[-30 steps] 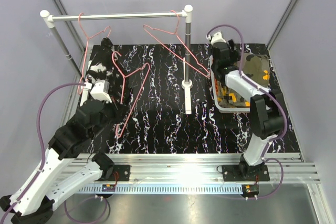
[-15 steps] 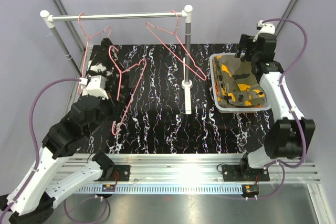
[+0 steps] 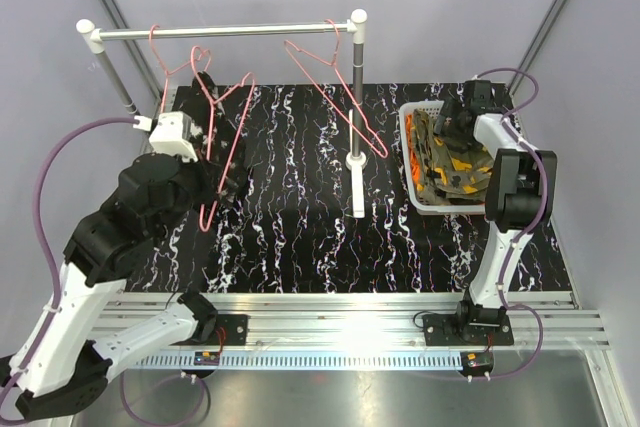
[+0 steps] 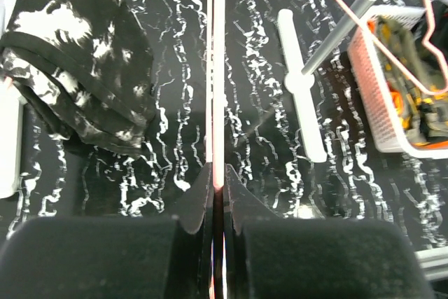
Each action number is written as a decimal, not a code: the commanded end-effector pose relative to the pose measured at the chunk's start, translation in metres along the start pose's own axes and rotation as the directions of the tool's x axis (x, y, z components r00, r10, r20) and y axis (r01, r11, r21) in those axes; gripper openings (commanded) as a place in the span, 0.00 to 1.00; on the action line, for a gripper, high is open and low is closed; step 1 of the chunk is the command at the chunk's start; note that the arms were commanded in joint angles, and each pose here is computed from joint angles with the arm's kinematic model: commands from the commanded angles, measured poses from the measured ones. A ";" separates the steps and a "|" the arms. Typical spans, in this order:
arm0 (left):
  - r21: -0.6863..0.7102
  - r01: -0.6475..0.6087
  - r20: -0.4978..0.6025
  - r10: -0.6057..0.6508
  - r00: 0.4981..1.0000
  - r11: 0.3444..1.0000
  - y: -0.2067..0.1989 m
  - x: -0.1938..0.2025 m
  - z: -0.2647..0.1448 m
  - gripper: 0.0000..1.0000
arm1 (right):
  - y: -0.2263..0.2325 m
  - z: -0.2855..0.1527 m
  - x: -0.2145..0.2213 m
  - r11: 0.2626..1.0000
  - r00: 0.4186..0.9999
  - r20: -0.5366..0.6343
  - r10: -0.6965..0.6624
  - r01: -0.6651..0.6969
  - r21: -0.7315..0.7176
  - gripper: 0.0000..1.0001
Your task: Remove the trousers from the hanger
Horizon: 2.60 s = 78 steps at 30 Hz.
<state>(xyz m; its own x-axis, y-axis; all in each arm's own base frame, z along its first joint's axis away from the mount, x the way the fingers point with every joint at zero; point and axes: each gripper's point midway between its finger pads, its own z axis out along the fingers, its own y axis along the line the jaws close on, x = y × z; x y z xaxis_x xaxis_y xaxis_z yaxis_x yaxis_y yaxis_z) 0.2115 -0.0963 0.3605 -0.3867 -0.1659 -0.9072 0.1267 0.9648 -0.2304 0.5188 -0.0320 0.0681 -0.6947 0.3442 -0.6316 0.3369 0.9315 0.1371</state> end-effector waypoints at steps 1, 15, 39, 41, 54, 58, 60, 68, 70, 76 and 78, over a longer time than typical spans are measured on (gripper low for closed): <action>-0.010 -0.052 0.053 0.052 0.997 0.999 0.001 -0.020 -0.002 0.00 | -0.001 -0.020 0.044 1.000 0.980 -0.196 0.029 -0.029 0.002 0.99; -0.140 -0.183 0.074 0.195 0.978 0.973 -0.019 -0.040 0.040 0.00 | 0.036 -0.264 -0.072 0.951 0.938 0.326 0.116 -0.011 -0.308 0.99; -0.122 -0.160 0.081 0.171 0.982 0.980 -0.110 -0.051 0.152 0.00 | 0.067 -0.456 0.078 0.581 0.922 0.275 0.272 0.070 -0.811 0.99; -0.127 -0.139 0.057 0.147 0.987 0.982 -0.114 -0.042 0.161 0.00 | 0.068 -0.469 0.085 0.551 0.921 0.280 0.271 0.090 -0.830 0.99; 0.075 -0.147 -0.028 0.149 0.988 0.986 -0.157 0.000 0.190 0.00 | 0.061 -0.494 0.099 0.547 0.905 0.343 0.253 0.159 -0.822 0.99; 0.026 -0.164 -0.049 0.165 0.985 0.986 -0.147 0.008 0.194 0.00 | 0.062 -0.492 0.099 0.544 0.905 0.340 0.255 0.156 -0.824 1.00; 0.017 -0.166 -0.056 0.167 0.984 0.986 -0.143 0.011 0.192 0.08 | 0.063 -0.493 0.098 0.541 0.907 0.338 0.251 0.159 -0.826 0.99; -0.027 -0.129 -0.007 0.129 0.992 0.991 -0.107 -0.004 0.144 0.75 | 0.064 -0.491 0.096 0.543 0.910 0.345 0.230 0.174 -0.821 0.99; -0.049 -0.117 -0.006 0.117 0.993 0.992 -0.096 -0.007 0.132 0.84 | 0.062 -0.489 0.094 0.562 0.903 0.371 0.215 0.196 -0.804 0.99; -0.223 -0.094 0.032 0.104 0.994 0.970 -0.038 -0.025 0.087 0.99 | 0.042 -0.484 0.085 0.678 0.847 0.499 0.184 0.258 -0.688 0.99; -0.315 -0.102 0.022 0.115 0.993 0.944 -0.008 -0.027 0.079 0.99 | 0.039 -0.485 0.085 0.690 0.834 0.519 0.187 0.265 -0.674 1.00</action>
<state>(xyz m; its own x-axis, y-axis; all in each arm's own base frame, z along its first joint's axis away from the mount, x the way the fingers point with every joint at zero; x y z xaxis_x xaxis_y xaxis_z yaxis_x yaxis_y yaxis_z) 0.2946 -0.1613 0.3629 -0.3457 -0.0747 -0.9354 0.0358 0.9950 -0.0927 0.1687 0.1021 0.3767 -0.2883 0.4469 -0.8469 -0.3918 0.7520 0.5301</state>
